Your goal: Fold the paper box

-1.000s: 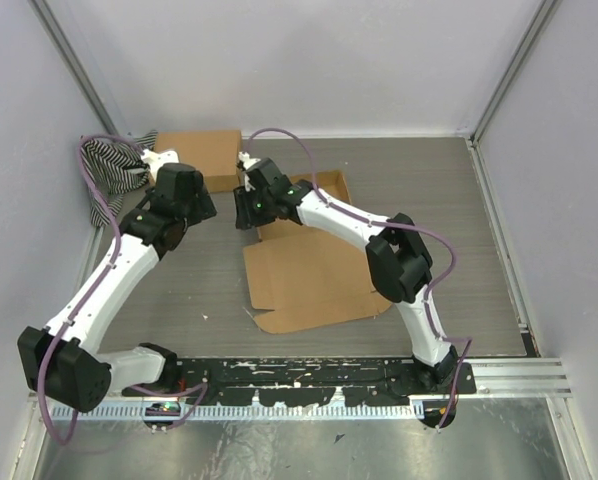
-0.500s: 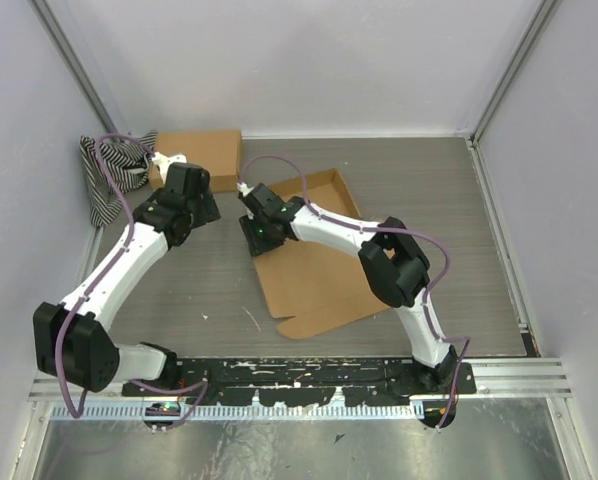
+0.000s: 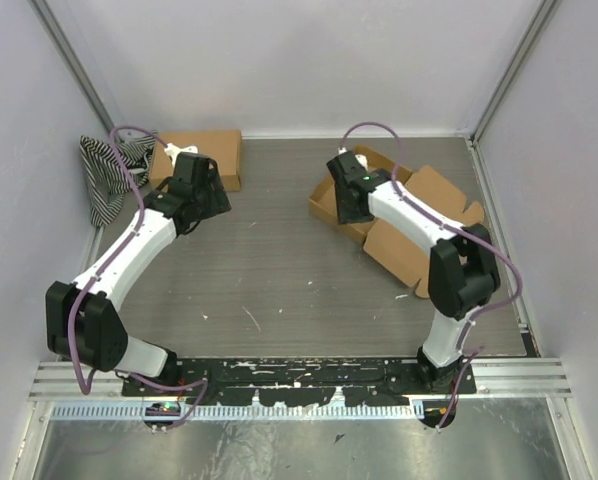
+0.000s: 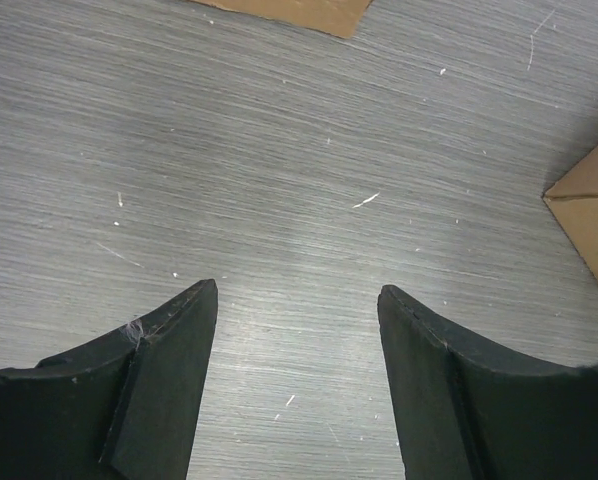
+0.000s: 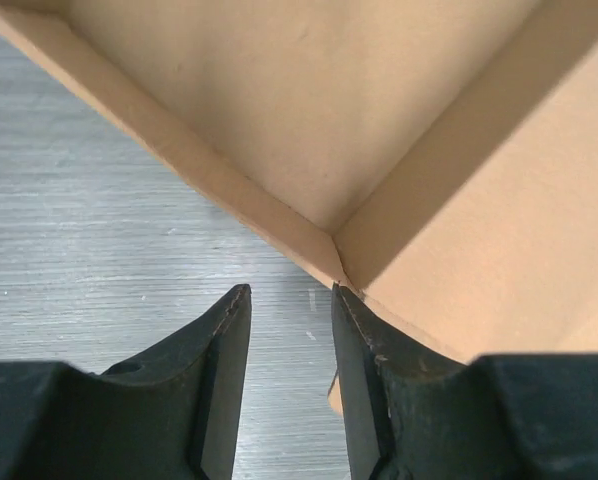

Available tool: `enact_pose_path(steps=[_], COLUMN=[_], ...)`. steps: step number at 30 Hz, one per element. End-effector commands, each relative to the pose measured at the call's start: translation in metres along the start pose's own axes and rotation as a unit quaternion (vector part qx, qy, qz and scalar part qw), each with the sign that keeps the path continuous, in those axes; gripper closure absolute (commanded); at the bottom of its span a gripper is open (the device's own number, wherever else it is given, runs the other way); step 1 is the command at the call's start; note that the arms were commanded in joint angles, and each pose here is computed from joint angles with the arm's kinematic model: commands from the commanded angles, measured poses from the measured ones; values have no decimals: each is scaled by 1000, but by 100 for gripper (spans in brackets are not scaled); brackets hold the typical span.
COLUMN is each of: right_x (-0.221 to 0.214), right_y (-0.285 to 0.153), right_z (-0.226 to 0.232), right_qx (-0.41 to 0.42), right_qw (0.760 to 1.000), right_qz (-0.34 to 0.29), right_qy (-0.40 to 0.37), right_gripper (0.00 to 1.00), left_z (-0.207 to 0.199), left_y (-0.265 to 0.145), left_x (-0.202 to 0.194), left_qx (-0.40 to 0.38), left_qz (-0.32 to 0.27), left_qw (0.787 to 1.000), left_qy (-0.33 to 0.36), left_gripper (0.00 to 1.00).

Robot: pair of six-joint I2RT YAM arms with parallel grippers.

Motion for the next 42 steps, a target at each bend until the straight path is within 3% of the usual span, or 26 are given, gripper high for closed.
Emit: enact_pose_path(steps=[1, 4, 7, 13, 20, 22, 28, 31, 35, 40, 42], right_x=[29, 59, 94, 143, 140, 135, 115, 101, 68, -15, -35], right_y=[-59, -56, -2, 68, 107, 109, 89, 70, 34, -20, -39], right_z=[-10, -2, 11, 24, 23, 24, 27, 25, 32, 56, 62], right_qx=[23, 58, 66, 5, -8, 0, 69, 97, 143, 187, 177], right_qw=[996, 991, 992, 987, 985, 987, 990, 984, 965, 907, 899], right_qz=[-83, -119, -99, -126, -126, -119, -124, -129, -122, -107, -117], right_qy=[4, 27, 46, 99, 120, 105, -7, -70, -185, -362, -382], right_gripper=[53, 31, 25, 25, 27, 32, 57, 62, 58, 41, 35], left_z=[-12, -11, -11, -5, 3, 4, 0, -2, -7, -18, -21], left_y=[-2, 1, 4, 3, 0, 1, 7, 8, 8, 8, 11], left_x=[9, 4, 0, -3, -7, -8, -12, -13, -16, -23, -24], left_qx=[-27, -30, -33, -17, -10, -9, -23, -29, -44, -65, -71], left_qz=[-9, -4, 4, 2, -9, -11, -1, 2, 2, -1, -1], left_qw=[1000, 1000, 999, 1000, 1000, 1000, 1000, 1000, 999, 998, 997], left_qy=[0, -4, -6, 3, 5, 4, 4, 4, 3, 17, 21], left_gripper=[28, 29, 29, 30, 30, 30, 32, 33, 35, 35, 34])
Point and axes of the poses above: each gripper's point midway between its finger pads, its own y axis out along the fingers, its own z axis along the line the jaws close on, x = y × z, the point moved 6 cm from there along -y, back along the fingers, and after that the axes turned 5 degrees about -y, right-handed, at the moved point
